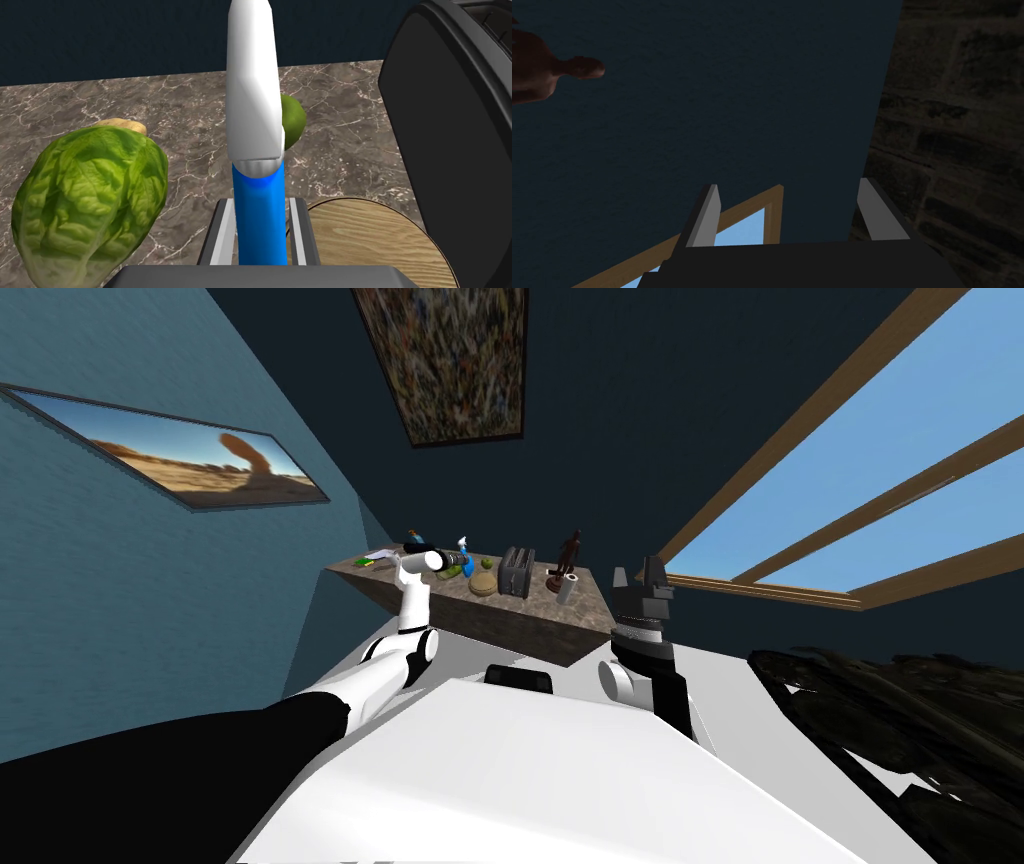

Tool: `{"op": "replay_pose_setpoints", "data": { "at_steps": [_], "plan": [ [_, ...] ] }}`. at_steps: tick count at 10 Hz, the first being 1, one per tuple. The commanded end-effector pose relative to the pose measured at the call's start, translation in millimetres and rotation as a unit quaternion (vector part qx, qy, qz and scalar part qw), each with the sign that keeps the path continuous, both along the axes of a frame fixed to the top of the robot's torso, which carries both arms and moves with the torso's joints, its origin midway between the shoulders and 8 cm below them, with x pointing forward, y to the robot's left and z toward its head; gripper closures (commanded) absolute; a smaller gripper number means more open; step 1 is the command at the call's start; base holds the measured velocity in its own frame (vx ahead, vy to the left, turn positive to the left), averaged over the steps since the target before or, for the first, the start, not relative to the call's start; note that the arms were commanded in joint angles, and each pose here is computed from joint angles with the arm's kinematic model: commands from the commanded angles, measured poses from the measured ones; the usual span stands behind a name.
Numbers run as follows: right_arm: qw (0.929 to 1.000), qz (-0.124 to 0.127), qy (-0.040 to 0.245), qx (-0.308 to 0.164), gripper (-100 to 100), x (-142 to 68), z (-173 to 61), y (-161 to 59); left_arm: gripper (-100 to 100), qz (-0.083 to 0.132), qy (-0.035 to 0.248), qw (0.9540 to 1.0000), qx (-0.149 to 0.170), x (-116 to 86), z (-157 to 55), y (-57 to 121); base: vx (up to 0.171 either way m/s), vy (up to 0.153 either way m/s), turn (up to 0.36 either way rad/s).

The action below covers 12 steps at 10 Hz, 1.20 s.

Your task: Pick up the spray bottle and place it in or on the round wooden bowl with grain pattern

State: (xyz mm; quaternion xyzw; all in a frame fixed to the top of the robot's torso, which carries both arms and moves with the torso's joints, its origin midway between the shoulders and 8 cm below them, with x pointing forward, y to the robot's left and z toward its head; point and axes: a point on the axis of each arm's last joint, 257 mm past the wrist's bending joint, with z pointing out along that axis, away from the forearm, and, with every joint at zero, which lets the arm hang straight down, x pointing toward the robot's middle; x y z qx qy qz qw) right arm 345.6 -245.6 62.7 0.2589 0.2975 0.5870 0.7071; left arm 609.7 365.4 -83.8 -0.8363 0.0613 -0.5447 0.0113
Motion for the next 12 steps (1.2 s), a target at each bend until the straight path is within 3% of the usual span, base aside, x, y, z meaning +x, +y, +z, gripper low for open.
{"op": "replay_pose_setpoints", "data": {
  "at_steps": [1,2,3,4,8,9,10,12],
  "plan": [
    [1.0000,0.000,0.000,0.000,0,0.0,0.0,0.0,100,-0.005,-0.002,0.9995,-0.030,-0.6,-1.4,-7.3,-0.106,-0.101,-0.111],
    [1.0000,0.000,0.000,0.000,0,0.0,0.0,0.0,100,-0.007,-0.003,0.9988,-0.049,-1.2,-2.9,-11.8,-0.039,-0.130,-0.096],
    [1.0000,0.000,0.000,0.000,0,0.0,0.0,0.0,100,-0.005,-0.002,0.9994,-0.036,-0.8,-3.1,-7.9,-0.007,-0.060,-0.020],
    [1.0000,0.000,0.000,0.000,0,-0.1,0.0,0.0,-100,-0.006,-0.002,0.9993,-0.038,-0.8,-3.9,-9.2,-0.004,-0.013,0.000],
    [1.0000,0.000,0.000,0.000,0,-0.1,0.0,-0.1,-100,-0.006,-0.002,0.9993,-0.038,-0.8,-3.8,-9.4,0.000,-0.002,0.000],
    [1.0000,0.000,0.000,0.000,0,-0.1,0.0,-0.1,0,-0.006,-0.002,0.9993,-0.038,-0.8,-3.8,-9.4,0.000,0.000,0.000],
    [1.0000,0.000,0.000,0.000,0,-0.1,0.0,-0.1,-100,0.010,0.000,0.9992,-0.038,1.7,4.8,-1.6,-0.043,0.054,-0.245],
    [1.0000,0.000,0.000,0.000,0,0.0,0.0,0.0,-100,0.028,0.001,0.9989,-0.038,3.8,14.0,6.8,-0.088,0.099,-0.237]
  ]
}}
